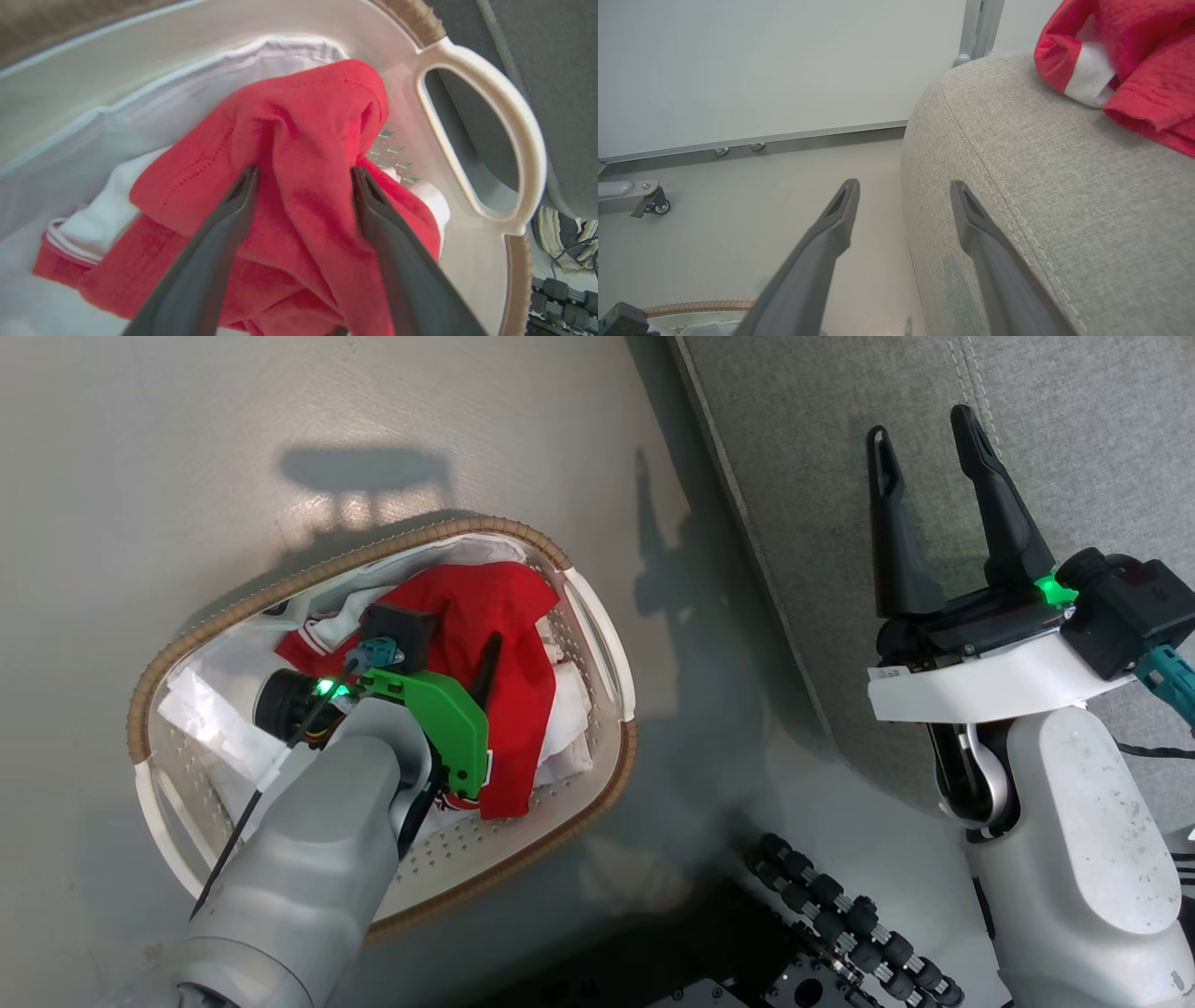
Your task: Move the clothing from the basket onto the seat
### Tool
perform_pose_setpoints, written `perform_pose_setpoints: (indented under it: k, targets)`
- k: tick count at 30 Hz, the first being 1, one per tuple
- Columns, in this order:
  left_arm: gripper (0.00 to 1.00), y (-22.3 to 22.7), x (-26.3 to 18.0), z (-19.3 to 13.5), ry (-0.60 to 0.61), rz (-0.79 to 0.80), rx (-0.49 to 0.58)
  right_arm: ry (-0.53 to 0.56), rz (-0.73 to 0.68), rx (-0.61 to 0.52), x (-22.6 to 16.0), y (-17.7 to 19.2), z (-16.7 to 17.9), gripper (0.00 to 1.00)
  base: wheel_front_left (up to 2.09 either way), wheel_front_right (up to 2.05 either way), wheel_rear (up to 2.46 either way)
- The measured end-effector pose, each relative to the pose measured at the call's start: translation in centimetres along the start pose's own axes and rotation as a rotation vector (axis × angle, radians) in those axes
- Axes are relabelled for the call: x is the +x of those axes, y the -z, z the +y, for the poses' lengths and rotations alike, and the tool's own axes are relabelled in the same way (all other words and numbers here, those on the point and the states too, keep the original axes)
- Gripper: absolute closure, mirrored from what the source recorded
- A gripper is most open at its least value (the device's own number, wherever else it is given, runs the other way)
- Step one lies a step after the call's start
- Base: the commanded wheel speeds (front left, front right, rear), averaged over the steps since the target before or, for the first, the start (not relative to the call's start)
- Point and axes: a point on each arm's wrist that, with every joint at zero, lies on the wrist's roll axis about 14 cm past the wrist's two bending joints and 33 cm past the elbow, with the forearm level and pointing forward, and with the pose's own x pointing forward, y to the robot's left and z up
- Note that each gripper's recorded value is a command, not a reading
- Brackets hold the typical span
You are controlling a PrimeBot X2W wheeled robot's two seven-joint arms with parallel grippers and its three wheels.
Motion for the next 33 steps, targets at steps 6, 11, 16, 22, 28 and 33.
perform_pose_setpoints:
  k: [6,11,16,22,28,33]
  targets:
    - [1.00,1.0,-0.2,-1.0,0.024,0.051,-0.006,-0.001,-0.001,0.007,0.1,0.0,0.1,0.00,0.00,0.00,0.00]
    - [1.00,1.1,-1.1,-2.2,0.045,0.054,-0.009,0.005,-0.016,0.009,-0.1,-0.9,-0.1,0.00,0.00,0.00,0.00]
    - [1.00,0.8,-2.6,-3.1,0.051,0.031,-0.006,0.016,-0.050,0.015,-0.5,-2.6,-0.4,0.00,0.00,0.00,0.00]
    - [1.00,-1.2,-5.0,-4.2,0.052,-0.043,0.023,0.031,-0.089,0.030,-1.6,-4.8,-0.7,0.00,0.00,0.00,0.00]
    - [1.00,-3.4,-8.0,-4.7,0.021,-0.125,0.031,0.029,-0.096,0.046,-3.4,-5.8,-0.2,0.00,0.00,0.00,0.00]
    - [1.00,-7.6,-11.0,-4.5,-0.028,-0.277,-0.017,-0.010,-0.110,0.056,-4.6,-6.7,1.4,0.00,0.00,0.00,0.00]
